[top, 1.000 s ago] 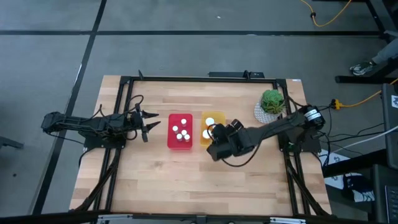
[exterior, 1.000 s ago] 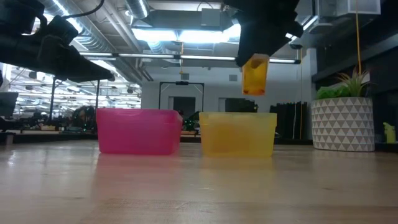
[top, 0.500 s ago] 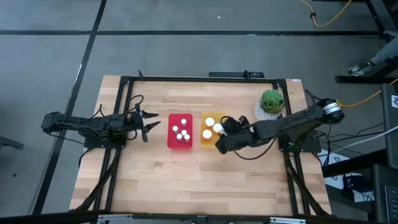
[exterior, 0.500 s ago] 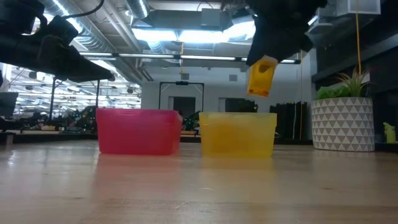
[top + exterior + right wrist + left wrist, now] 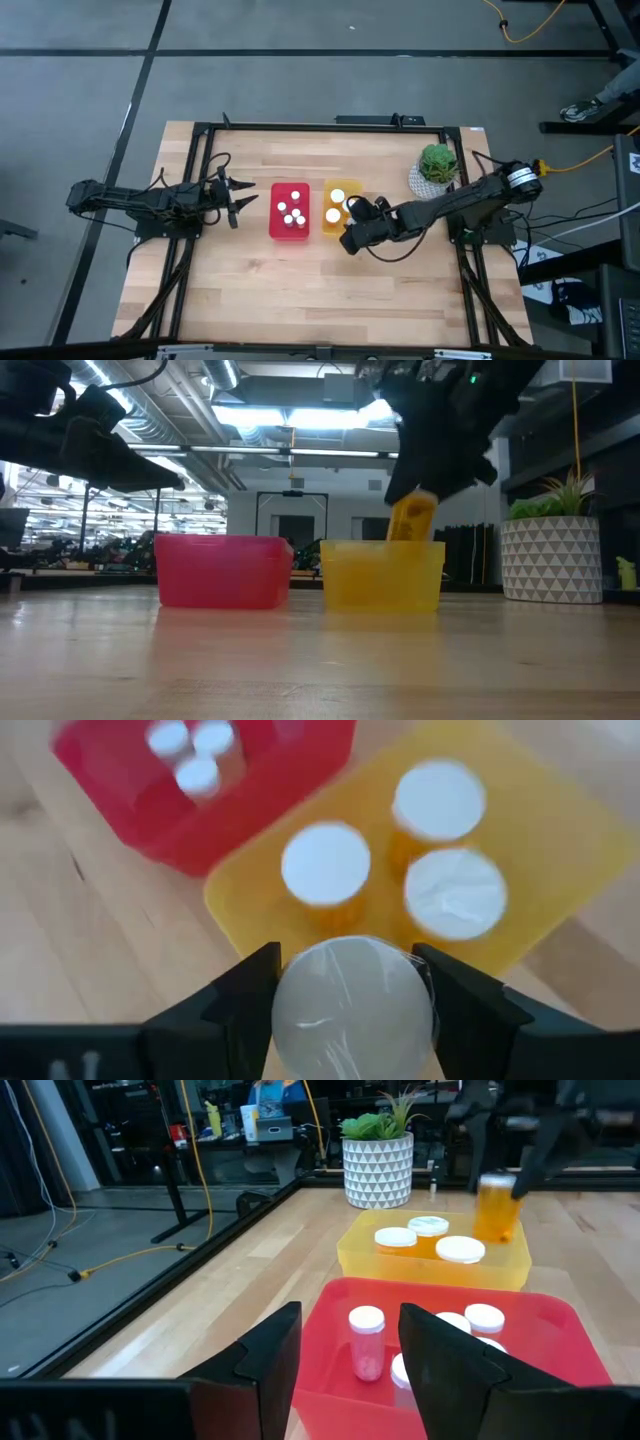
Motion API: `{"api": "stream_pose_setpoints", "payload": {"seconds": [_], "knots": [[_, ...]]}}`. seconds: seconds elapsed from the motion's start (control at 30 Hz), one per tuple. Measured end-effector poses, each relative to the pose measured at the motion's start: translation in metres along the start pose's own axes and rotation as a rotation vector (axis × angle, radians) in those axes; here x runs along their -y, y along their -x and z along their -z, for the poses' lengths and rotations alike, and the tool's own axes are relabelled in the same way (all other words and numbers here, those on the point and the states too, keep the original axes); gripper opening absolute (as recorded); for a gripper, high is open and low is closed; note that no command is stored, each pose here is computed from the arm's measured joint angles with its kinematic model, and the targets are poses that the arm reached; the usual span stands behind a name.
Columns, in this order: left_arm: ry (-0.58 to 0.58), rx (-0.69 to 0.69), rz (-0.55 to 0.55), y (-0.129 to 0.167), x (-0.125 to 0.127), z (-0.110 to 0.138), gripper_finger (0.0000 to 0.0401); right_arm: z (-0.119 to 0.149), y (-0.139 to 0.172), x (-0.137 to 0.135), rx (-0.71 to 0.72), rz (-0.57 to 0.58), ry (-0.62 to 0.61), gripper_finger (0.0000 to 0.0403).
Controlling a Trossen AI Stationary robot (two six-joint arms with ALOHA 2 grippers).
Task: Pick and place medicine bottles into bin by pill shape (circle, oval)
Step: Put the large orange pill bottle into the yellow bin, then return to Home Position
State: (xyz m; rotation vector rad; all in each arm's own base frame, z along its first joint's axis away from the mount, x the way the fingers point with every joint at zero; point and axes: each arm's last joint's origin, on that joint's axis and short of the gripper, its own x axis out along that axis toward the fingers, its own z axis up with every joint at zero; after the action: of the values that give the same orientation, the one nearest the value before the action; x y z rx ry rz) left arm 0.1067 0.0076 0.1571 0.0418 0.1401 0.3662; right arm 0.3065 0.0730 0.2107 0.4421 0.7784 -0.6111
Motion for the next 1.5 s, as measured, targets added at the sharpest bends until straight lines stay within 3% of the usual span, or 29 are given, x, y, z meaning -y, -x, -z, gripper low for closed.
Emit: {"api": "stream_pose_setpoints", "payload": {"seconds": [0.43,0.97,1.5], "knots": [[0.0,0.0,0.0,0.0,0.0,0.0,0.0162,0.008,-0.044,0.0,-0.074,0.048,-0.009,0.0233],[0.0,0.0,0.0,0.0,0.0,0.0,0.0162,0.01,-0.044,-0.002,-0.067,0.044,0.002,0.0238],[0.0,0.0,0.0,0.0,0.0,0.0,0.0162,0.013,-0.042,-0.003,-0.057,0.054,0.041,0.0303]]}}
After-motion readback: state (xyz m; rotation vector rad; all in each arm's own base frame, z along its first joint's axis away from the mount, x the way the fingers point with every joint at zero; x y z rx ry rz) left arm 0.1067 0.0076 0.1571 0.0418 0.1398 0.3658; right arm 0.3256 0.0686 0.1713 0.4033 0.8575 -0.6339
